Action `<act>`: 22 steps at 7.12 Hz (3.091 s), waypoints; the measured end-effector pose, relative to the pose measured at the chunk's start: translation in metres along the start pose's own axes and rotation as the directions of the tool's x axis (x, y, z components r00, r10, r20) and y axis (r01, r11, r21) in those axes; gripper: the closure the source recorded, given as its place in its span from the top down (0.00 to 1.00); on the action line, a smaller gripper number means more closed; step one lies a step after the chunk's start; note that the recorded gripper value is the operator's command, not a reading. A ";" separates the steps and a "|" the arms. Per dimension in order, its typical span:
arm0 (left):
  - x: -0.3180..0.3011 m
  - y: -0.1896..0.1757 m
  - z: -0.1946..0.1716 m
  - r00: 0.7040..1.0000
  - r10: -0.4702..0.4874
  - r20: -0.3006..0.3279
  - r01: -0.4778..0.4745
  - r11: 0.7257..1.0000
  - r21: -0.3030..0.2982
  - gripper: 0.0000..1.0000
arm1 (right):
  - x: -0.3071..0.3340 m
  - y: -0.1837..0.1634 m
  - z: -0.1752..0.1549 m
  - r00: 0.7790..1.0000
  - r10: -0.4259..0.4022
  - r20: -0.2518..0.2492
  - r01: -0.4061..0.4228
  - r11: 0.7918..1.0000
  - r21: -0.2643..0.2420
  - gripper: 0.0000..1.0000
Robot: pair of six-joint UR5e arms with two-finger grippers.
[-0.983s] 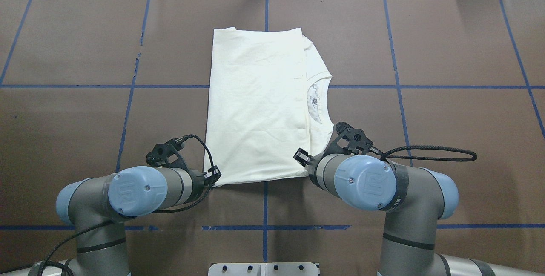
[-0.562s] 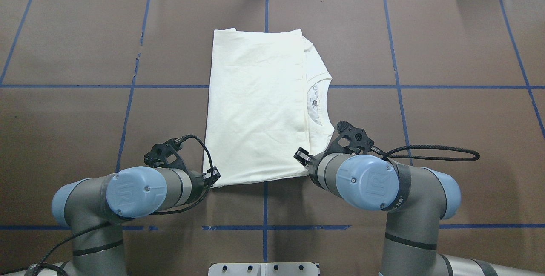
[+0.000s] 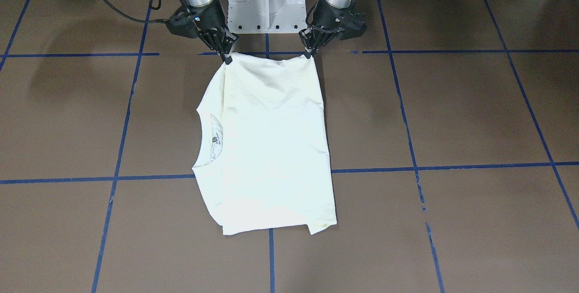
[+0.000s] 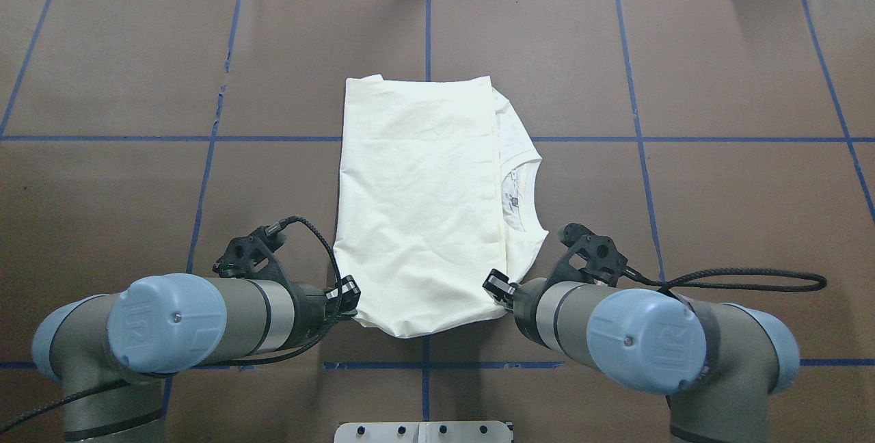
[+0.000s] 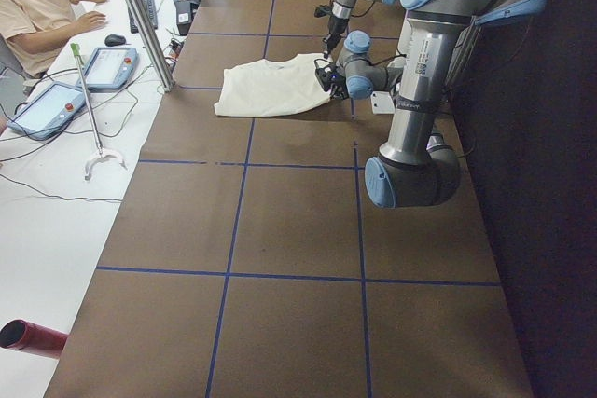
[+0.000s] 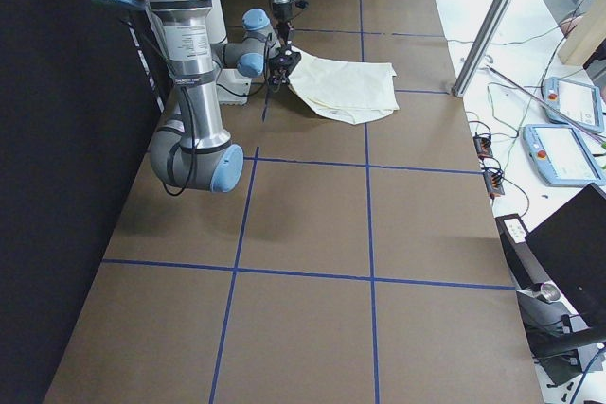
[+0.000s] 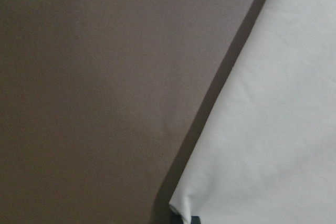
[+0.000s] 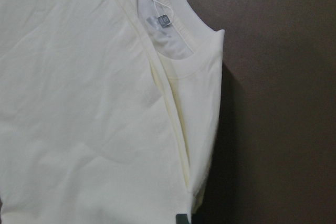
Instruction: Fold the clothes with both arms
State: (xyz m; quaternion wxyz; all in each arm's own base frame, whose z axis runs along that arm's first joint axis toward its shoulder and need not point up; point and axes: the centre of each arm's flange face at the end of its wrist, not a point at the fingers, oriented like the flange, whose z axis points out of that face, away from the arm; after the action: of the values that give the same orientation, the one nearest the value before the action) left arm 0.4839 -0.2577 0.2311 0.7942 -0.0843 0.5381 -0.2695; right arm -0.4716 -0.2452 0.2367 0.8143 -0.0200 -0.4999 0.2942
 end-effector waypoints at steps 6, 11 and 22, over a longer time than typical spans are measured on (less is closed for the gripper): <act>0.092 -0.144 0.008 0.982 0.186 -0.025 -0.175 0.955 0.240 0.00 | -0.093 -0.145 0.047 1.000 0.011 0.009 -0.013 0.972 0.233 0.00; 0.132 -0.209 0.074 0.980 0.200 -0.021 -0.183 0.928 0.326 0.00 | -0.149 -0.228 0.132 0.997 0.058 -0.047 -0.045 0.969 0.243 0.00; 0.124 -0.295 0.118 0.960 0.278 -0.017 -0.246 0.876 0.414 0.43 | -0.159 -0.269 0.176 0.998 0.057 -0.040 -0.045 0.967 0.250 0.00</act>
State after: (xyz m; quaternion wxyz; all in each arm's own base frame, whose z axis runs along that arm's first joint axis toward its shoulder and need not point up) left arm 0.5247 -0.5884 0.3037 0.8024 0.1673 0.5059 -0.2688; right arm -0.5456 -0.5930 0.2853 0.8140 0.0624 -0.4391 0.3750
